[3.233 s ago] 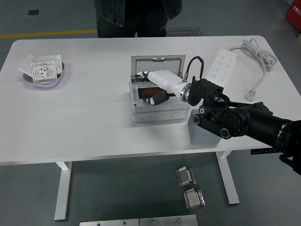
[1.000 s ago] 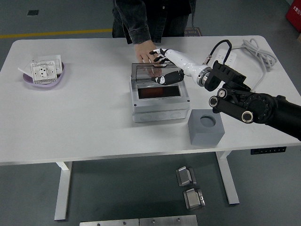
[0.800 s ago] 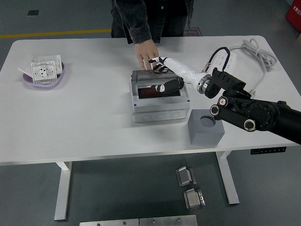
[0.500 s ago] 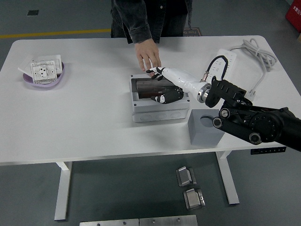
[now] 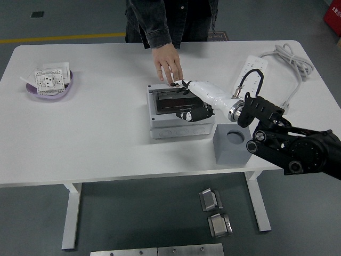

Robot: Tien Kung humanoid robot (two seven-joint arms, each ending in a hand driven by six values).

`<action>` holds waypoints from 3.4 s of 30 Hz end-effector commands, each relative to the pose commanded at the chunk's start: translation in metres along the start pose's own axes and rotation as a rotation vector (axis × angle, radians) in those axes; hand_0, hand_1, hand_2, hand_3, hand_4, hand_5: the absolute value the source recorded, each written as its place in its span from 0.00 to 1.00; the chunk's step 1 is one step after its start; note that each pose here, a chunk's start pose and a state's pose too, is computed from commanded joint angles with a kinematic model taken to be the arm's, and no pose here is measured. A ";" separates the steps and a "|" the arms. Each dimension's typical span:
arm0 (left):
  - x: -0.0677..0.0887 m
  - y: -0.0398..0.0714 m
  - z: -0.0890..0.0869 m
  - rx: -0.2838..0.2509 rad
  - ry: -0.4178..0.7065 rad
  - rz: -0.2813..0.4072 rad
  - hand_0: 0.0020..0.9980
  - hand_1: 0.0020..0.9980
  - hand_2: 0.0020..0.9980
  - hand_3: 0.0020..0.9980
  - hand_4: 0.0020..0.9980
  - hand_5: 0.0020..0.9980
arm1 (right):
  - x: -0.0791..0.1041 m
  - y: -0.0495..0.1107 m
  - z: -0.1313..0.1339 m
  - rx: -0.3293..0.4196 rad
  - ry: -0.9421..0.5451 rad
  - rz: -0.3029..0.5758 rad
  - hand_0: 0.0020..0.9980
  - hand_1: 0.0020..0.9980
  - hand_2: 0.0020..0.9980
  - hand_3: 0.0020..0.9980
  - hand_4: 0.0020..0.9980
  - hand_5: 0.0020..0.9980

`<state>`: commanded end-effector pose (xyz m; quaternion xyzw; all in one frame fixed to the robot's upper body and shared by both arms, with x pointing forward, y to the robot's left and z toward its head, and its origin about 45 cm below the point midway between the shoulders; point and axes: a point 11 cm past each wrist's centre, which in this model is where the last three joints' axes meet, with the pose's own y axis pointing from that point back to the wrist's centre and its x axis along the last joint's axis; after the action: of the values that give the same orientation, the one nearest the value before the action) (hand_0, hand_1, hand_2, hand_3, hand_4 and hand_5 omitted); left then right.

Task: Pick up the cylinder from the cube,place it in the box,flap close box

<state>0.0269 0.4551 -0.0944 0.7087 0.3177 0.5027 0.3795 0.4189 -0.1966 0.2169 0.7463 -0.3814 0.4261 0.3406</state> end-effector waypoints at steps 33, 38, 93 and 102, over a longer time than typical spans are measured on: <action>0.000 0.002 0.008 -0.033 0.064 -0.016 0.62 0.64 0.60 0.63 0.68 0.28 | 0.077 0.173 0.110 0.019 -0.842 0.820 0.75 0.69 0.73 0.78 0.75 0.36; 0.003 0.001 0.003 -0.027 0.093 -0.016 0.62 0.64 0.60 0.63 0.68 0.28 | 0.068 0.177 0.125 0.029 -1.063 0.816 0.76 0.70 0.74 0.77 0.76 0.48; 0.006 0.000 0.002 -0.028 0.134 -0.017 0.62 0.64 0.60 0.63 0.68 0.28 | 0.075 0.178 0.128 0.122 -1.423 0.851 0.88 0.83 0.84 0.86 0.83 0.64; 0.008 -0.001 0.000 -0.013 0.135 -0.011 0.62 0.64 0.60 0.63 0.68 0.28 | 0.079 0.181 0.126 0.144 -1.416 0.848 0.88 0.83 0.84 0.86 0.84 0.64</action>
<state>0.0290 0.4624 -0.0910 0.6688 0.3433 0.5495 0.3646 0.3382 -0.4101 0.2693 0.6508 -0.7265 -0.0291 -0.2185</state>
